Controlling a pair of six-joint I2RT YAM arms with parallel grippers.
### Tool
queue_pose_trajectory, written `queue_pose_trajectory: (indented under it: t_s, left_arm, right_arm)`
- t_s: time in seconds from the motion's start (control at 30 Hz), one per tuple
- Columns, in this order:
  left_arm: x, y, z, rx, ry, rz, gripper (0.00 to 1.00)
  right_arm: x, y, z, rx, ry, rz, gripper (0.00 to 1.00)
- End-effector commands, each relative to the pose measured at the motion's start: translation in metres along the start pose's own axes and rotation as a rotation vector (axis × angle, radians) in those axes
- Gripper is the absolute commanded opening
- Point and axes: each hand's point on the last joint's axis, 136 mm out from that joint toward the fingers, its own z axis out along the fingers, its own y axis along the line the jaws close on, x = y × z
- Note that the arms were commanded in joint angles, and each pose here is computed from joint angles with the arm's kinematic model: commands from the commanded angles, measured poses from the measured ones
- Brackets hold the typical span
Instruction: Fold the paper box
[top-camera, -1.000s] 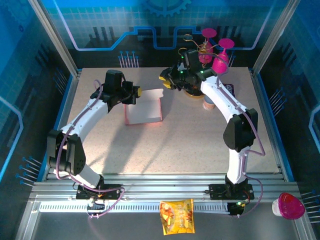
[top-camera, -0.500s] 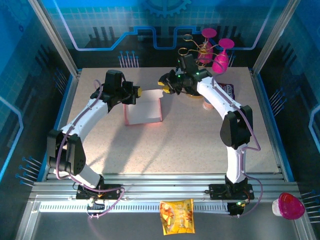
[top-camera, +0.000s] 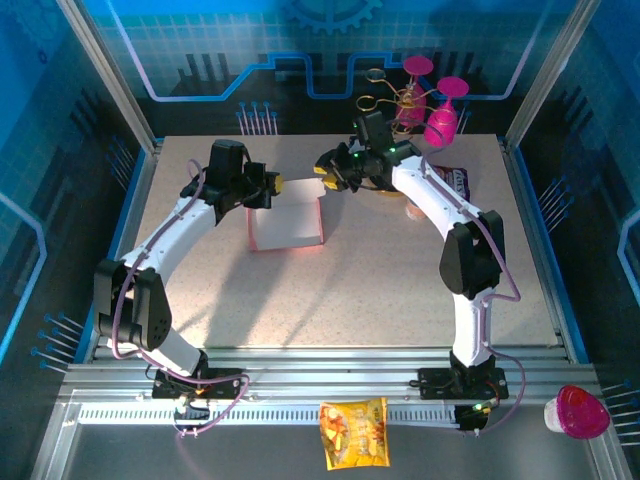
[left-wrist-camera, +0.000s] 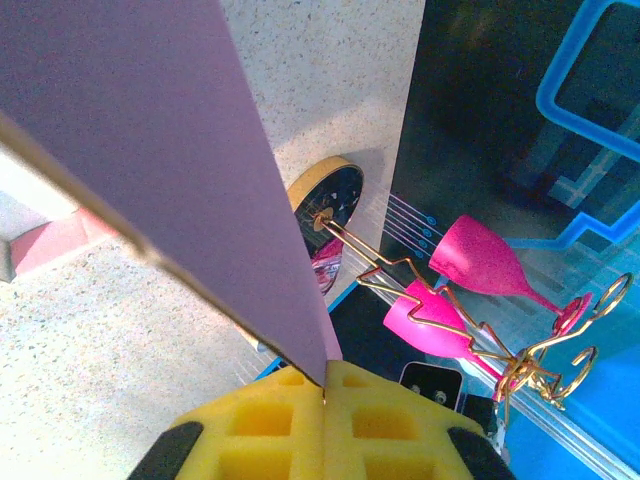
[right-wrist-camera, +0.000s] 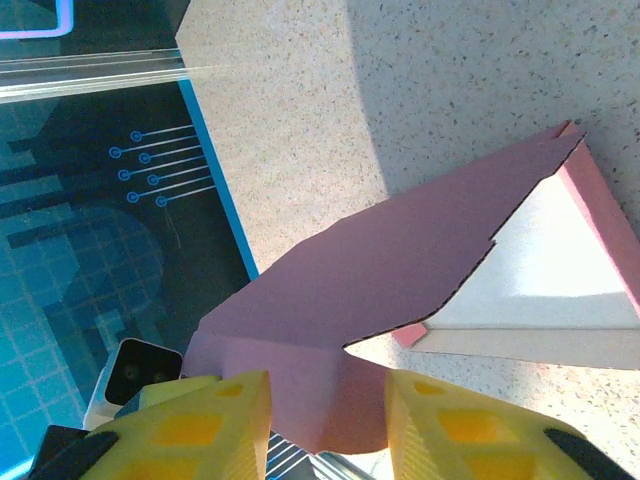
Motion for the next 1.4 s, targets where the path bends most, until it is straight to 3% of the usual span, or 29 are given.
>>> queue_pose_trajectory:
  t_s: [0.0,0.4,0.57,0.73,0.87,0.93,1.07,1.13,1.23,1.37]
  left_arm:
    - [0.007,-0.015,-0.004,0.028,0.033,0.025,0.00]
    - [0.007,-0.012,-0.004,0.024,0.037,0.023,0.00]
    - [0.009,-0.011,-0.002,0.023,0.042,0.025,0.00]
    - [0.010,-0.011,-0.003,0.022,0.043,0.026,0.00]
    - [0.011,-0.011,-0.004,0.023,0.047,0.032,0.00]
    - [0.011,-0.010,-0.004,0.019,0.048,0.037,0.00]
    - [0.009,-0.006,-0.005,-0.003,0.048,0.054,0.00]
    - [0.009,-0.002,-0.008,-0.032,0.052,0.073,0.00]
    - [0.007,0.006,-0.013,-0.093,0.058,0.116,0.00]
    - [0.003,0.018,-0.017,-0.133,0.066,0.138,0.00]
  right_arm:
    - [0.020,0.014,-0.007,-0.036,0.041,0.002,0.35]
    - [0.028,0.024,0.002,-0.070,0.069,0.039,0.34]
    - [0.027,0.026,0.005,-0.082,0.070,0.054,0.29]
    - [0.025,0.027,0.006,-0.087,0.063,0.072,0.19]
    - [0.024,0.027,0.006,-0.092,0.056,0.090,0.01]
    - [0.024,0.027,0.006,-0.099,0.055,0.103,0.00]
    - [0.013,0.033,-0.010,-0.139,0.017,0.085,0.30]
    - [0.002,0.038,-0.027,-0.158,-0.028,0.020,0.37]
    - [-0.012,0.036,-0.053,-0.171,-0.091,-0.132,0.40]
    - [-0.018,-0.011,-0.064,-0.055,-0.153,-0.346,0.39]
